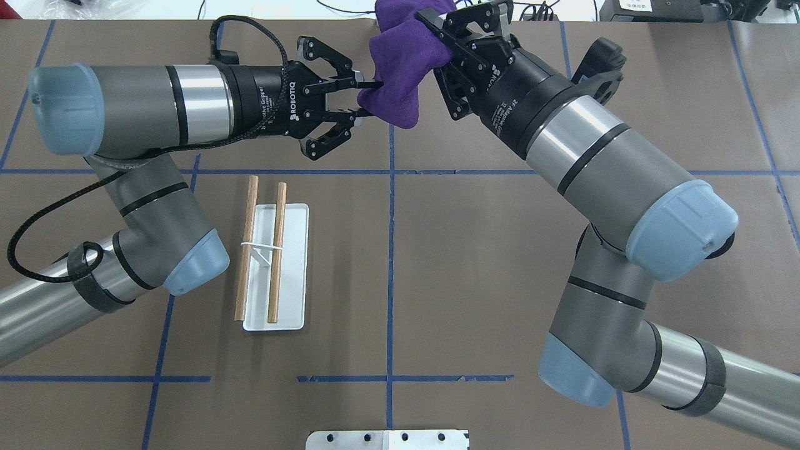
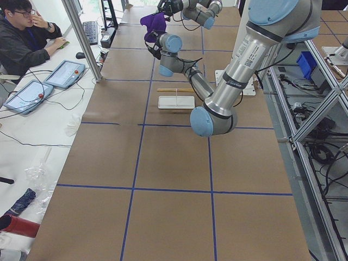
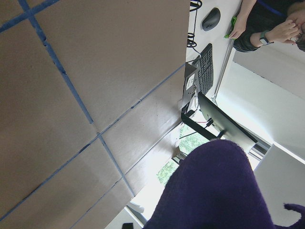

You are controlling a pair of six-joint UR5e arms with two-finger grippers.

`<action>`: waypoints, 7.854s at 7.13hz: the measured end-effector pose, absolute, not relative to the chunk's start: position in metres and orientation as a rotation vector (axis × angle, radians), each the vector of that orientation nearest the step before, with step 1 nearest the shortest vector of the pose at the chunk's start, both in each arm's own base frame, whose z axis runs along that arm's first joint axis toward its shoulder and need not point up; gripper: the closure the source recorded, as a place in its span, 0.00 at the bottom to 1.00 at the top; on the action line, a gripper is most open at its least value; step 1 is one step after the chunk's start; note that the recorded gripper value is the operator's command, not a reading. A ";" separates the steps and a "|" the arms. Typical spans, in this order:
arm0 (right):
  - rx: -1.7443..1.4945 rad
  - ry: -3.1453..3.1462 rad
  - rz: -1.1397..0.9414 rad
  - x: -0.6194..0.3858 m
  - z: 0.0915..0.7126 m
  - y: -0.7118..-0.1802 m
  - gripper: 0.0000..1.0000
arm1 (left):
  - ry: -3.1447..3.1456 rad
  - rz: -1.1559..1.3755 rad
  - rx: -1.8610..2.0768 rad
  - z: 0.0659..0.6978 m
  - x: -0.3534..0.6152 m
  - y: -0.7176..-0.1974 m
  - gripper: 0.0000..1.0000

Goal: Hang towel on rack

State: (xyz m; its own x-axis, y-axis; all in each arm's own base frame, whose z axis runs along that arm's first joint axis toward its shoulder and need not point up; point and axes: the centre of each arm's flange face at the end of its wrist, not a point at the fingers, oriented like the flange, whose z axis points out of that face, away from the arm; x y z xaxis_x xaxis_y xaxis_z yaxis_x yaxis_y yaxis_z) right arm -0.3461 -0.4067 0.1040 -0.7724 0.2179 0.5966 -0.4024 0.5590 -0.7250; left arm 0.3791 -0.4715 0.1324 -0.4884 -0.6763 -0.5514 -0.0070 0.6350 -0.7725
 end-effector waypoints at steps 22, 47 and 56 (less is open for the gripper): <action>0.747 -1.434 0.857 -0.291 0.276 -0.430 0.00 | 1.894 -0.597 -0.245 0.137 0.332 -0.459 1.00; 0.202 -0.747 -0.108 -0.030 0.542 -0.548 0.00 | 0.866 -0.358 0.595 0.336 0.323 -0.365 0.00; 0.031 -0.772 -0.096 -0.019 0.648 -0.534 0.00 | 0.703 0.055 0.425 0.462 0.137 -0.491 0.00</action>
